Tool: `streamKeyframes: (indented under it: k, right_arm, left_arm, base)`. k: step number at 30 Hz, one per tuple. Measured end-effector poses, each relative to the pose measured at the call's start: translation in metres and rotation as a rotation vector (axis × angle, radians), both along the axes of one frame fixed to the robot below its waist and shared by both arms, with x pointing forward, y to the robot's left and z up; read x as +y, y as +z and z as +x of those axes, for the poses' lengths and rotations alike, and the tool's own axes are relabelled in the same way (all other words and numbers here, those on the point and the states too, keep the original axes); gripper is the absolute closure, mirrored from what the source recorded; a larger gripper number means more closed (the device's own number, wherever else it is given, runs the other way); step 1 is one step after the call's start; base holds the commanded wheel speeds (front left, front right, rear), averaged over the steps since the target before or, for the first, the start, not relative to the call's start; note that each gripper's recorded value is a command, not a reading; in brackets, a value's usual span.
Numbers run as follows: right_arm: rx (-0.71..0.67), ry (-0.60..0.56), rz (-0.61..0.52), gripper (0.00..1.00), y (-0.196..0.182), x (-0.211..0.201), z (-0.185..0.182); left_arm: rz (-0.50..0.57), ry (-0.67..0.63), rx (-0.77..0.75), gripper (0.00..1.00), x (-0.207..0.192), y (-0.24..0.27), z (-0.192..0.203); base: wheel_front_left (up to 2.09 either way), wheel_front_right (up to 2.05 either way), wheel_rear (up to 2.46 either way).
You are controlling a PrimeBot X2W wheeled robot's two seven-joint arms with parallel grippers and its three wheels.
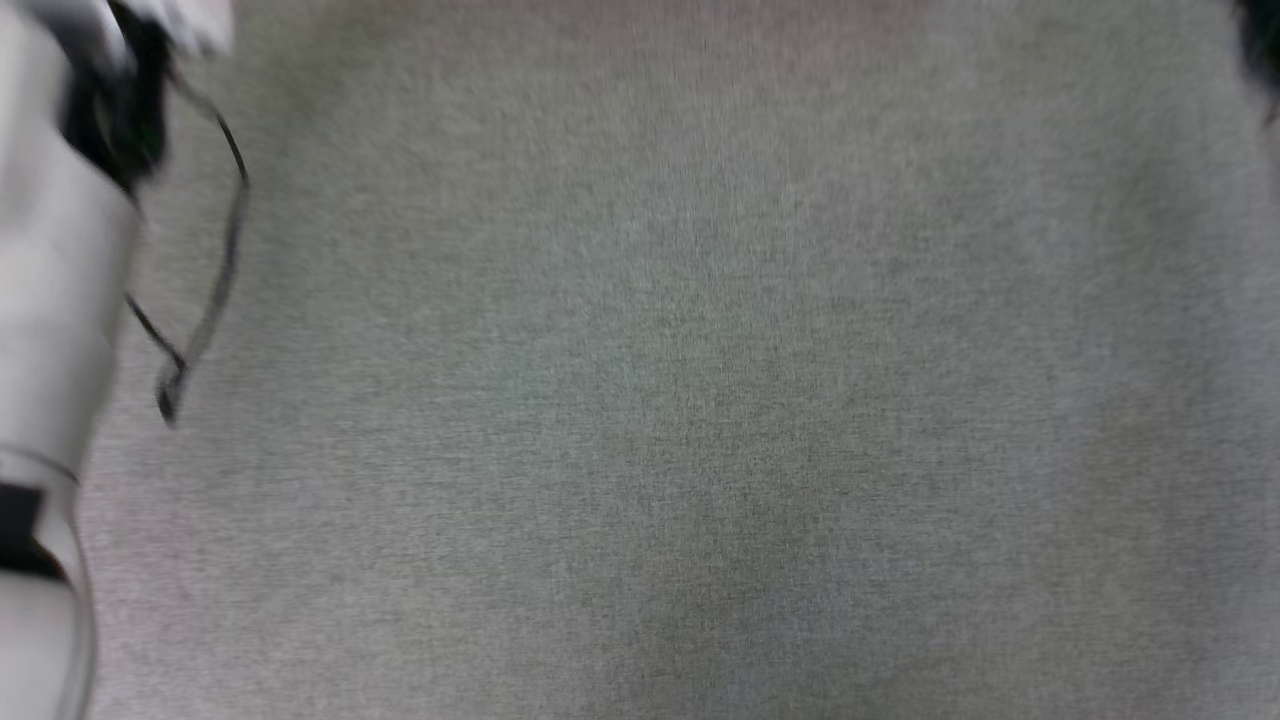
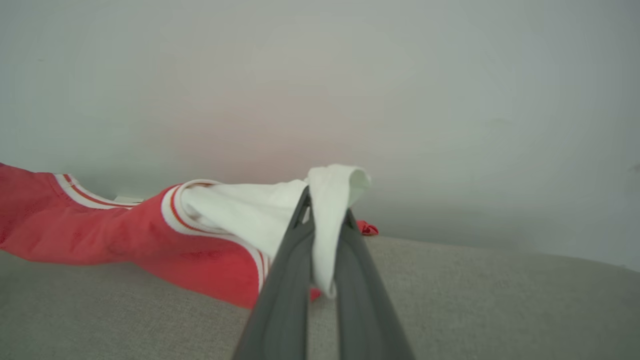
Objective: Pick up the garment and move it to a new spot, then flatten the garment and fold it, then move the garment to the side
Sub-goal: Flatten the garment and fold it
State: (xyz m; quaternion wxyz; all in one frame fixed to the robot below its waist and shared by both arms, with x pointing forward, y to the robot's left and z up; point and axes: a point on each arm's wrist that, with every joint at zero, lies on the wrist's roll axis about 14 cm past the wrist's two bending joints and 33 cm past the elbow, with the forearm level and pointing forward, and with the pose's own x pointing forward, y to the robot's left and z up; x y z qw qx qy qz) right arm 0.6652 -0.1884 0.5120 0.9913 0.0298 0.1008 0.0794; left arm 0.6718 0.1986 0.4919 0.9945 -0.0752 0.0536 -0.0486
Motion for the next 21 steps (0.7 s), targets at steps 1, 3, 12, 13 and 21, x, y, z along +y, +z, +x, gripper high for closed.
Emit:
streamKeyframes:
  k: [1,3,12,13,21]
  right_arm:
    - [0.018,0.003,0.0,1.0,-0.007,-0.001,-0.01]
    - [0.043,0.01,0.013,1.0,-0.017,-0.002,-0.032]
    - [0.175,0.057,0.04,1.0,-0.054,-0.002,-0.148]
    - [0.187,0.061,0.047,1.0,-0.057,-0.002,-0.161]
    - [0.29,0.048,0.089,1.0,-0.082,-0.012,-0.257]
  left_arm:
    - [-0.008,0.003,0.014,1.0,0.001,-0.006,-0.011]
    - [-0.026,0.01,0.045,1.0,0.004,-0.016,-0.034]
    - [-0.085,0.065,0.118,1.0,0.016,-0.036,-0.148]
    - [-0.09,0.074,0.118,1.0,0.018,-0.036,-0.161]
    - [-0.099,0.152,0.145,1.0,0.03,-0.046,-0.259]
  base:
    - [0.0,0.0,0.0]
    - [0.0,0.0,0.0]
    - [0.0,0.0,0.0]
    - [0.0,0.0,0.0]
    - [0.0,0.0,0.0]
